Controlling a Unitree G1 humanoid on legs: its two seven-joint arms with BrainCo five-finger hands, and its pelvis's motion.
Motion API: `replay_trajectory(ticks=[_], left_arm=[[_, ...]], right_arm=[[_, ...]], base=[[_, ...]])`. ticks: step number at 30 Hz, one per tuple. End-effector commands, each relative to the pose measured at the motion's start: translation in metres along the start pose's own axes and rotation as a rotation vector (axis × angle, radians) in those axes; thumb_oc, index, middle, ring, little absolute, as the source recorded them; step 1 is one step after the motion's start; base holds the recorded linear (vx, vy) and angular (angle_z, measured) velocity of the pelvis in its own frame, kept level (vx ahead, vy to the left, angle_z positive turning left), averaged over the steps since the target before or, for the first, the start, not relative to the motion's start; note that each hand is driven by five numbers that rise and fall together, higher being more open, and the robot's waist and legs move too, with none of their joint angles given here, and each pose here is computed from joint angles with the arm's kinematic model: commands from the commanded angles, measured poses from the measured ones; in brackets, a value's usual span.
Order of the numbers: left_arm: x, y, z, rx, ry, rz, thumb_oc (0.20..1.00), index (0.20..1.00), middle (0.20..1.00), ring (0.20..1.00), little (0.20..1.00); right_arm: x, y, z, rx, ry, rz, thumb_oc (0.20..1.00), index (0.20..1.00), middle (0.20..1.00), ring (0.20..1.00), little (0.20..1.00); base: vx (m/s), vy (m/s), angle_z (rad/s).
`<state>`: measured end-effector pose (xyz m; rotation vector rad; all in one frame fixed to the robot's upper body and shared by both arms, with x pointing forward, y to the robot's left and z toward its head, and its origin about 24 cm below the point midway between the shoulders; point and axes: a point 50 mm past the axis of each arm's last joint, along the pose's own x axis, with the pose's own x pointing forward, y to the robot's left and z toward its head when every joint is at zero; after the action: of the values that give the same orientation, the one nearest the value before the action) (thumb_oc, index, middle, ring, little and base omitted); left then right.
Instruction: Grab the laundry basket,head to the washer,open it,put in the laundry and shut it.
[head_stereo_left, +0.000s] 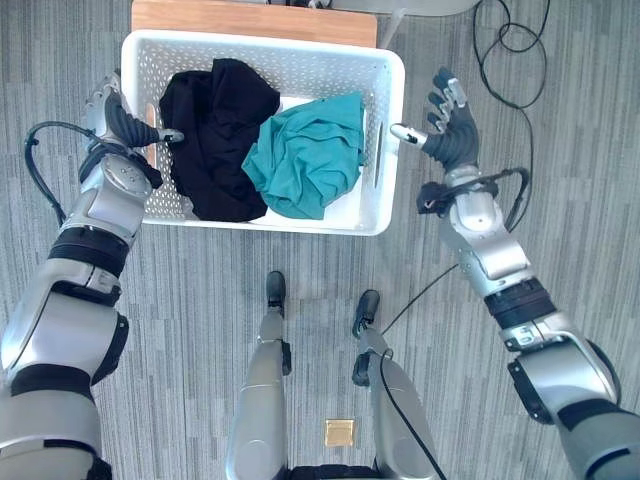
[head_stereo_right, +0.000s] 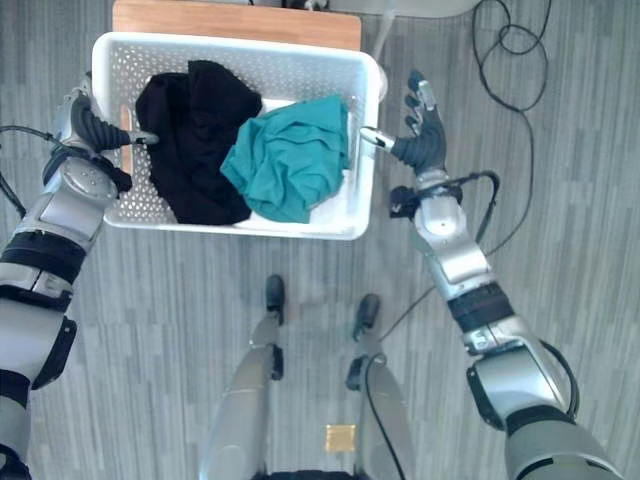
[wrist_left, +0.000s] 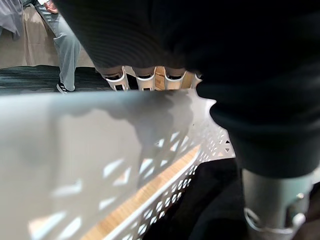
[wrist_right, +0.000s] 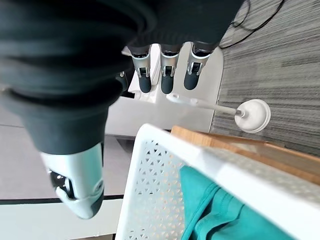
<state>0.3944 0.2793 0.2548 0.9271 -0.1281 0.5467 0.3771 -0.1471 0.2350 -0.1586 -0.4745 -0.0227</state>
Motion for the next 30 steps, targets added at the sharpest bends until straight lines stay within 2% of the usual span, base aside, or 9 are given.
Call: replay_trajectory(ticks=[1,13,16,22,30], left_arm=[[0.005,0.011,0.005,-0.033,0.009,0.07,1.0,1.0,1.0,1.0,1.0],[0.003,0.005,0.025,-0.087,-0.041,0.077,1.0,1.0,1.0,1.0,1.0],[0.003,0.002,0.033,-0.117,-0.054,0.073,1.0,1.0,1.0,1.0,1.0],[0.005,-0.002,0.046,-0.139,-0.074,0.038,1.0,1.0,1.0,1.0,1.0],[0.003,-0.012,0.057,-0.141,-0.1,0.001,1.0,1.0,1.0,1.0,1.0]], right_arm=[[0.001,-0.01,0.0,-0.033,0.013,-0.031,1.0,1.0,1.0,1.0,1.0],[0.014,0.0,-0.01,-0.089,0.106,-0.043,1.0,1.0,1.0,1.0,1.0],[0.026,0.014,-0.003,-0.101,0.121,-0.006,1.0,1.0,1.0,1.0,1.0],[0.045,0.045,0.01,-0.256,0.158,0.1,1.0,1.0,1.0,1.0,1.0],[0.047,0.057,-0.002,-0.337,0.261,0.118,1.0,1.0,1.0,1.0,1.0]], base=[[0.0,0.0,0.0],[0.0,0.003,0.01],[0.01,0.019,0.04],[0.0,0.017,0.01],[0.0,0.004,0.0]])
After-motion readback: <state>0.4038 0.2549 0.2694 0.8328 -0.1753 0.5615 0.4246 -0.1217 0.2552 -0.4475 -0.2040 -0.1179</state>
